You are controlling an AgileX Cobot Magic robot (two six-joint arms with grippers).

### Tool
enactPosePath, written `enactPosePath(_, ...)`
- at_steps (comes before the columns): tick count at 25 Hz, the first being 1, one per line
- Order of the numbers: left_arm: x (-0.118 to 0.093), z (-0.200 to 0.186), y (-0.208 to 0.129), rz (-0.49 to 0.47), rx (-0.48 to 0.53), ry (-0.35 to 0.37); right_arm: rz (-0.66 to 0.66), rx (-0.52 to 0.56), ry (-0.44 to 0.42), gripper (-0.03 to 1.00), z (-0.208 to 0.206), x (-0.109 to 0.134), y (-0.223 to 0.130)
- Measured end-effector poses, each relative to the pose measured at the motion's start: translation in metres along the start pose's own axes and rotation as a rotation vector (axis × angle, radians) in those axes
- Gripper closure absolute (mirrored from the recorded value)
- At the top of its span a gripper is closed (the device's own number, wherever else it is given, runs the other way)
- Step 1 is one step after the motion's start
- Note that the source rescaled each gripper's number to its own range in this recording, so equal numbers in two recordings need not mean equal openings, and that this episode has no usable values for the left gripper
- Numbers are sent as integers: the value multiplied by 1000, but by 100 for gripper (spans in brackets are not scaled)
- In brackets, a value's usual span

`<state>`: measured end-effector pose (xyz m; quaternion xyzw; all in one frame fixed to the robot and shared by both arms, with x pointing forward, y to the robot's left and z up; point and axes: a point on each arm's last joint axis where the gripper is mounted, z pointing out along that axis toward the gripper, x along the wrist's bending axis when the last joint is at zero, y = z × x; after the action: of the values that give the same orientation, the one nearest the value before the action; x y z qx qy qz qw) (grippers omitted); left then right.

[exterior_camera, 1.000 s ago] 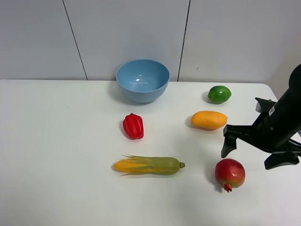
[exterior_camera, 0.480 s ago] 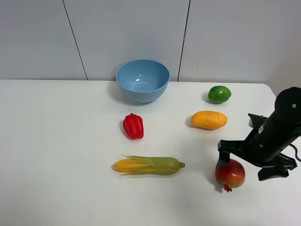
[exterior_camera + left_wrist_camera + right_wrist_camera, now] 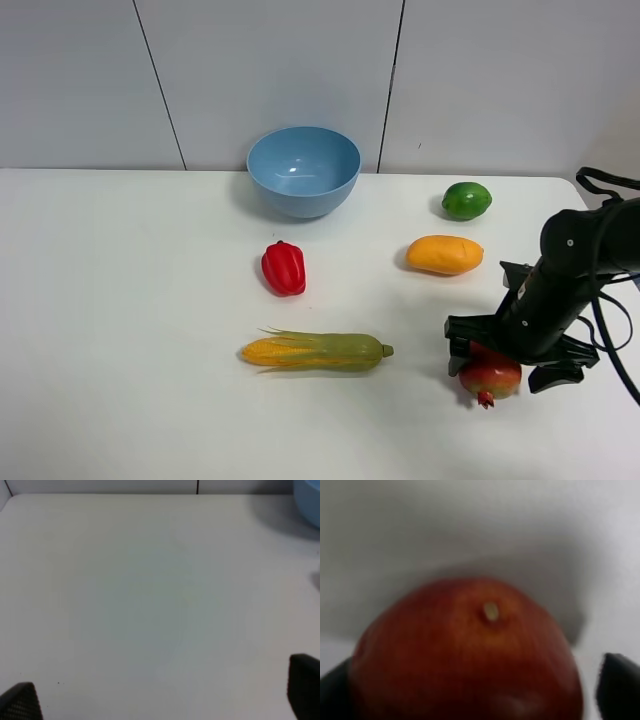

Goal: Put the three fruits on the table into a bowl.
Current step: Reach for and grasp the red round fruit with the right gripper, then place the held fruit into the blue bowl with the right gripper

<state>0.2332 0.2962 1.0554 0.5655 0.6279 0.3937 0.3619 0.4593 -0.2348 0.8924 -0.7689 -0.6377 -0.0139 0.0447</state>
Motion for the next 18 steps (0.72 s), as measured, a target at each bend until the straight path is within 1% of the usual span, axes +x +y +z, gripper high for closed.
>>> enactPosePath(1,0,0,0,0,0,0,-4,-11,3,70,0,0,1)
enactPosePath(5,0,0,0,0,0,0,-5,-44,21,71,-4,3,3)
enactPosePath(6,0,0,0,0,0,0,-13,-50,29,71,-10,6,2)
enactPosePath(8,0,0,0,0,0,0,-51,-112,68,71,-33,16,5)
enactPosePath(10,0,0,0,0,0,0,-121,-228,127,71,-64,32,13)
enactPosePath(13,0,0,0,1,0,0,-235,-487,218,71,-123,61,35)
enactPosePath(16,0,0,0,1,0,0,-316,-724,263,71,-166,87,64)
enactPosePath(18,0,0,0,1,0,0,-337,-819,275,71,-179,103,89)
